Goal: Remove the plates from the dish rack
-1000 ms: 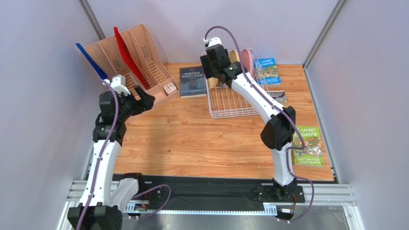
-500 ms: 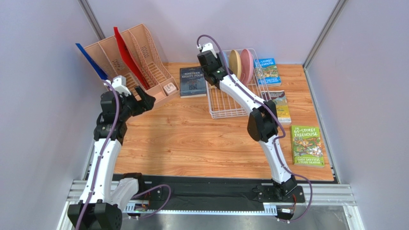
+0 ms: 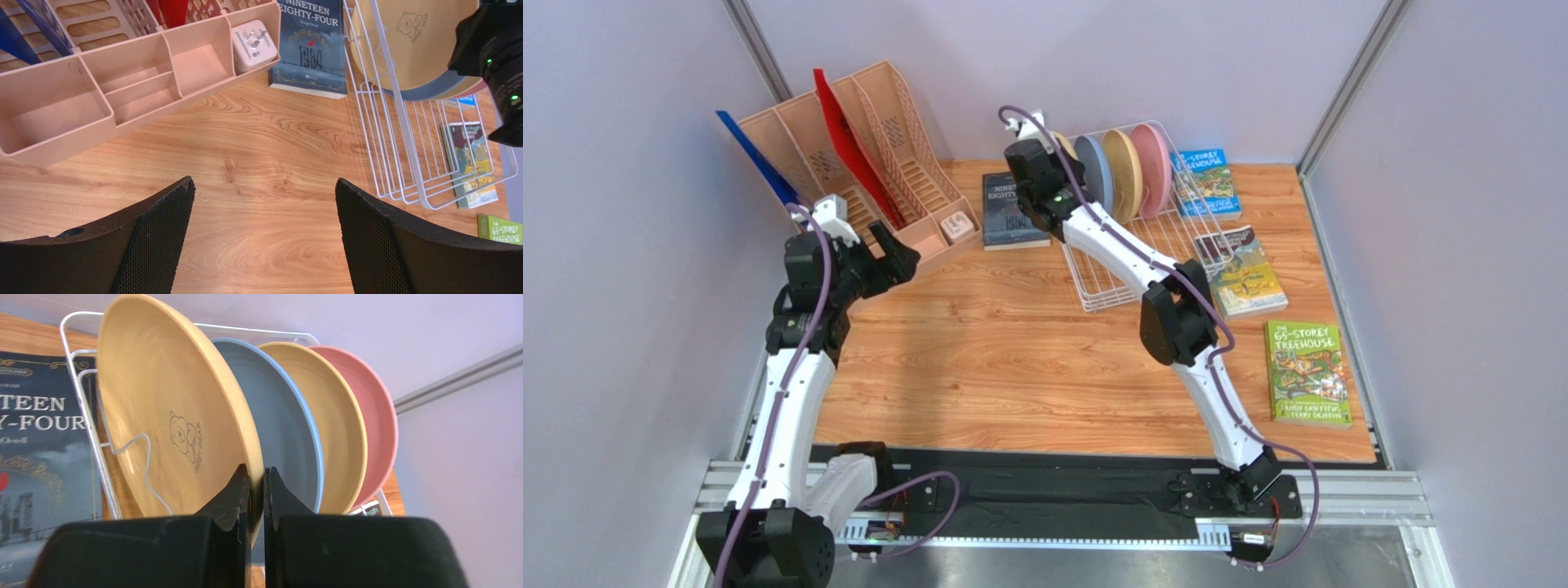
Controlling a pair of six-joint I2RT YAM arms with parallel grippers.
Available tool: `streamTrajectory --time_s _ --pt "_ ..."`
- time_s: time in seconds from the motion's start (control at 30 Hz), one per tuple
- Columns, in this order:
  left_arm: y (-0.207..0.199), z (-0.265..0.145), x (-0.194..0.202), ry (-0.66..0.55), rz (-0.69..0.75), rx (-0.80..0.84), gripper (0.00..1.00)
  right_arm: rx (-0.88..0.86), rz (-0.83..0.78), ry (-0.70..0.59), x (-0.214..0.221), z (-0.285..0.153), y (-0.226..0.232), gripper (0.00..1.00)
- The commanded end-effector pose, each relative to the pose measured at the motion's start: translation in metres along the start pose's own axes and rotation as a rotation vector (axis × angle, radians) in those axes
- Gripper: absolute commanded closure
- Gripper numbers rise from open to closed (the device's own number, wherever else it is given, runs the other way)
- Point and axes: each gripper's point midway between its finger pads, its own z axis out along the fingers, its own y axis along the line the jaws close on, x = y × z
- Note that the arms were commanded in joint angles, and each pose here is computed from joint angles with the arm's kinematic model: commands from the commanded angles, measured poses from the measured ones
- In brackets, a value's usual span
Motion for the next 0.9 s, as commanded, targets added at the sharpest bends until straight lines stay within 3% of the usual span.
streamTrajectory --time_s 0.0,0.2,0.53,0.6,0.67,0.7,0.73,0.8,0.87 --pt "0.002 0.003 0.0 -0.006 -0.006 -0.008 0.1 0.213 0.039 -0.092 -0.034 -0.012 -0.027 1.0" --pt "0.005 0.008 0.003 0.018 -0.016 -0.019 0.1 0.362 0.04 -0.128 -0.047 -0.021 -0.059 1.0" --pt "-0.006 0.008 0.003 0.022 -0.004 0.045 0.11 0.439 0.131 -0.173 -0.075 -0.059 -0.118 1.0" --pt "-0.012 0.007 0.001 0.017 0.0 0.073 0.11 0.417 0.188 -0.199 -0.088 -0.081 -0.142 1.0" --pt "-0.02 0.004 -0.002 0.003 0.008 0.117 0.12 0.335 0.194 -0.187 -0.077 -0.088 -0.133 1.0" --pt "-0.022 0.004 -0.002 -0.001 0.006 0.129 0.11 0.301 0.261 -0.208 -0.089 -0.111 -0.157 1.0" --pt "-0.027 0.001 -0.003 -0.005 0.007 0.151 0.11 0.225 0.21 -0.193 -0.082 -0.115 -0.151 1.0" --pt "-0.032 -0.001 -0.005 -0.016 0.008 0.177 0.11 0.103 0.355 -0.193 -0.08 -0.135 -0.162 1.0" --pt "-0.039 -0.002 -0.006 -0.019 0.007 0.212 0.11 -0.041 0.355 -0.157 -0.065 -0.147 -0.149 1.0"
